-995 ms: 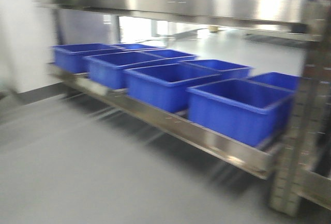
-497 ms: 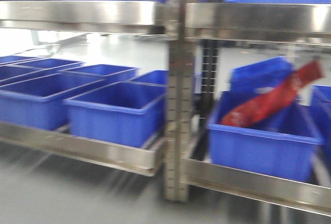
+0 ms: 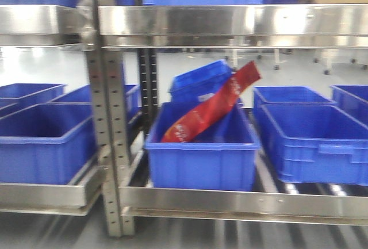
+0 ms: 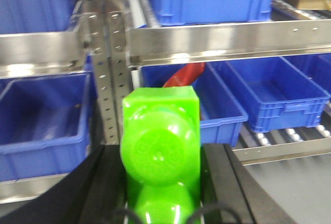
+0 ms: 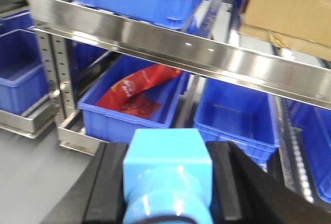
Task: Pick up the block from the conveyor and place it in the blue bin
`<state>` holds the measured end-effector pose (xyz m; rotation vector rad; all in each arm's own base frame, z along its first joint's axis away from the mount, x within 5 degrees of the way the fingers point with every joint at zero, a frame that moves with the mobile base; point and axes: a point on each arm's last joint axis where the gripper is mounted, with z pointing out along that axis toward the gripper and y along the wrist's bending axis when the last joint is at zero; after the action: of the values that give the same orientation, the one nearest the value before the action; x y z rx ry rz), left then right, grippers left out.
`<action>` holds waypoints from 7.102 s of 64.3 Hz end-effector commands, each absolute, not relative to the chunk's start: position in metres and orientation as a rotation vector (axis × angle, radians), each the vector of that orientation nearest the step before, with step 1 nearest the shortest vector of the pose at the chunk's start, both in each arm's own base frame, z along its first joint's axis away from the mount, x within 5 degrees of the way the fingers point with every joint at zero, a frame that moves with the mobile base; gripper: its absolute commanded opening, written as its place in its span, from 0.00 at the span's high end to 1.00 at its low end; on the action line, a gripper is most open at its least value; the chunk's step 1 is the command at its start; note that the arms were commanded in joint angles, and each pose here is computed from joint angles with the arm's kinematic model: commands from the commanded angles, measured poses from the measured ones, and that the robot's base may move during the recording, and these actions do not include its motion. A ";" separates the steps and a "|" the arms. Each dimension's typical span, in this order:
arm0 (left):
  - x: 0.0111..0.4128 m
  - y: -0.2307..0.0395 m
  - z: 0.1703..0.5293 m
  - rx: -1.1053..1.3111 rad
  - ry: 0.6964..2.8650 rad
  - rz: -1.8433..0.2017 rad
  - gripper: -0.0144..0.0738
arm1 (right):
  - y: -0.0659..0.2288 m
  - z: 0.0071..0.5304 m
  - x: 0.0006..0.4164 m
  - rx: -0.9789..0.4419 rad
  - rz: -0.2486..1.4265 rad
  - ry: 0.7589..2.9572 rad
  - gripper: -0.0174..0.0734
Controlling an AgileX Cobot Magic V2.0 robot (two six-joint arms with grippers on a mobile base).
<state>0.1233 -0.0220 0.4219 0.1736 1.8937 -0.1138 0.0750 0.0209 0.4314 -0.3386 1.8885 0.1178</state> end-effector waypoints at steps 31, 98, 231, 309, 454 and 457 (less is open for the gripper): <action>0.122 -0.023 0.426 0.172 1.864 -0.127 0.96 | 0.020 0.436 0.074 -0.338 0.111 1.854 0.98; 0.122 -0.023 0.426 0.172 1.864 -0.127 0.96 | 0.020 0.436 0.074 -0.338 0.111 1.852 0.98; 0.129 -0.026 0.443 0.199 1.801 -0.123 0.96 | 0.027 0.448 0.080 -0.345 0.193 1.794 0.98; 0.300 -0.185 0.421 0.623 1.991 -0.301 0.37 | 0.163 0.433 0.276 -0.653 0.381 2.042 0.30; 0.087 -0.054 0.298 0.432 1.605 -0.449 0.96 | 0.041 0.301 0.063 -0.495 0.404 1.687 0.99; 0.087 -0.054 0.298 0.432 1.605 -0.449 0.96 | 0.041 0.301 0.063 -0.495 0.404 1.687 0.99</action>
<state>0.0884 -0.0542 0.2958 0.4460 1.6328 -0.4276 0.0625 0.0408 0.2988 -0.5028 1.7165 0.4056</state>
